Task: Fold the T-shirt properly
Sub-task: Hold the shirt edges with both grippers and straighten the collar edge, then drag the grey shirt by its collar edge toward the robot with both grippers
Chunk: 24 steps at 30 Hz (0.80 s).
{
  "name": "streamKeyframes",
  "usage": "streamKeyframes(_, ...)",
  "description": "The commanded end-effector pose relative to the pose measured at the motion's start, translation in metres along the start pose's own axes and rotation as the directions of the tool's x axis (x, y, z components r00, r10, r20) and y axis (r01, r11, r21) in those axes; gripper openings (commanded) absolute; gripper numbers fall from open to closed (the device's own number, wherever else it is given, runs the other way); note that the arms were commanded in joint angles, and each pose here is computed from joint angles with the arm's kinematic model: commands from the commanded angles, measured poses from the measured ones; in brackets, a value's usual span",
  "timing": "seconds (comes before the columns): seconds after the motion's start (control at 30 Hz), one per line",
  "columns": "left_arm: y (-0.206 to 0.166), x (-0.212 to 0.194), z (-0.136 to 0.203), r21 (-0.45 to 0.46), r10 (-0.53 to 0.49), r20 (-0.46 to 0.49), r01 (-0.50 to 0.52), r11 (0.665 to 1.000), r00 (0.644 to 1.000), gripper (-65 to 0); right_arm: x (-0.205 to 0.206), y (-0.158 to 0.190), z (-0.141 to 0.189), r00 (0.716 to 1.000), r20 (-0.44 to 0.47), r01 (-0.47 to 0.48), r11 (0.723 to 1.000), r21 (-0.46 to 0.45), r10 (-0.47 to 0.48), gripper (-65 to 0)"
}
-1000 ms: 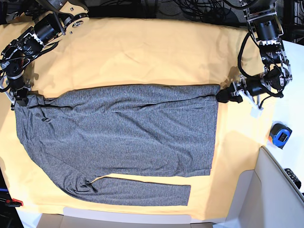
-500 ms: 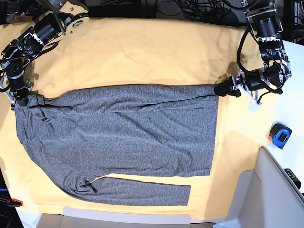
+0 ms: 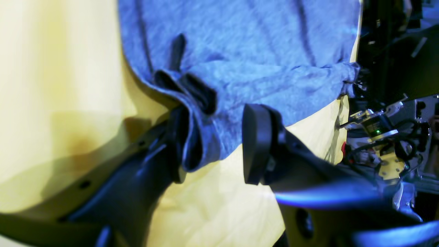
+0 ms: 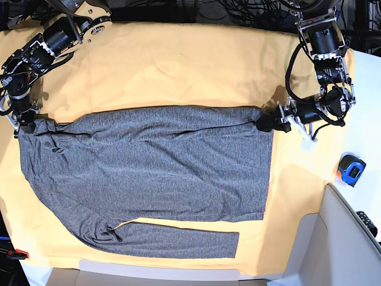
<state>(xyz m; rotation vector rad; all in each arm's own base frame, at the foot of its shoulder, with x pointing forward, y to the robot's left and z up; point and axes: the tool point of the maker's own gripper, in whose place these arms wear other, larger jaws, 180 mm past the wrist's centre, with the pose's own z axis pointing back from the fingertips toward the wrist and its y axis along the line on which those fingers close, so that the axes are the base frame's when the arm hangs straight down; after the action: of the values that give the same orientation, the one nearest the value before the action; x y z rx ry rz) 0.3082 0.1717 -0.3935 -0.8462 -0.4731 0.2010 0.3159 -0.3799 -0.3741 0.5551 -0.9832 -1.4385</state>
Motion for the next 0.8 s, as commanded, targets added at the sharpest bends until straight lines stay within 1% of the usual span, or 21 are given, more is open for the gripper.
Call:
streamKeyframes(0.0,-0.006,0.01,0.004,-0.013,-0.021,0.019,0.021,1.0,1.0,-40.9,0.005,0.01,0.0,1.0,0.01,-0.004,1.0,0.025,0.004,-65.0)
streamKeyframes(0.03,-0.006,0.011,0.004,-0.013,-0.021,0.023,0.021,1.0,1.0,-41.7,0.005,0.01,0.0,1.0,0.01,-0.004,1.0,0.025,0.004,-65.0)
streamKeyframes(0.1,-0.008,0.012,0.002,-0.02,-0.017,0.038,0.018,1.0,0.999,-46.4,0.005,0.01,0.0,1.0,0.01,-0.004,1.0,0.025,0.004,-65.0)
streamKeyframes(0.23,-0.007,0.009,0.0,-0.022,-0.011,0.038,0.012,1.0,0.999,-64.4,0.005,0.009,0.0,1.0,0.01,-0.005,1.0,0.022,0.005,-65.0)
streamKeyframes(0.43,-0.007,0.008,0.001,-0.021,-0.011,0.035,0.012,1.0,0.999,-65.0,0.005,0.001,0.003,1.0,0.009,-0.01,1.0,0.006,0.01,-65.0)
streamKeyframes(0.6,-0.006,0.007,0.002,-0.016,-0.016,0.03,0.016,1.0,0.999,-65.0,0.009,-0.012,0.009,1.0,0.014,-0.024,0.999,-0.021,0.025,-65.0)
streamKeyframes(0.77,0.008,-0.007,0.015,0.025,-0.012,0.011,0.012,1.0,1.0,-65.0,0.011,-0.032,0.018,0.999,0.011,-0.039,0.997,-0.062,0.039,-65.0)
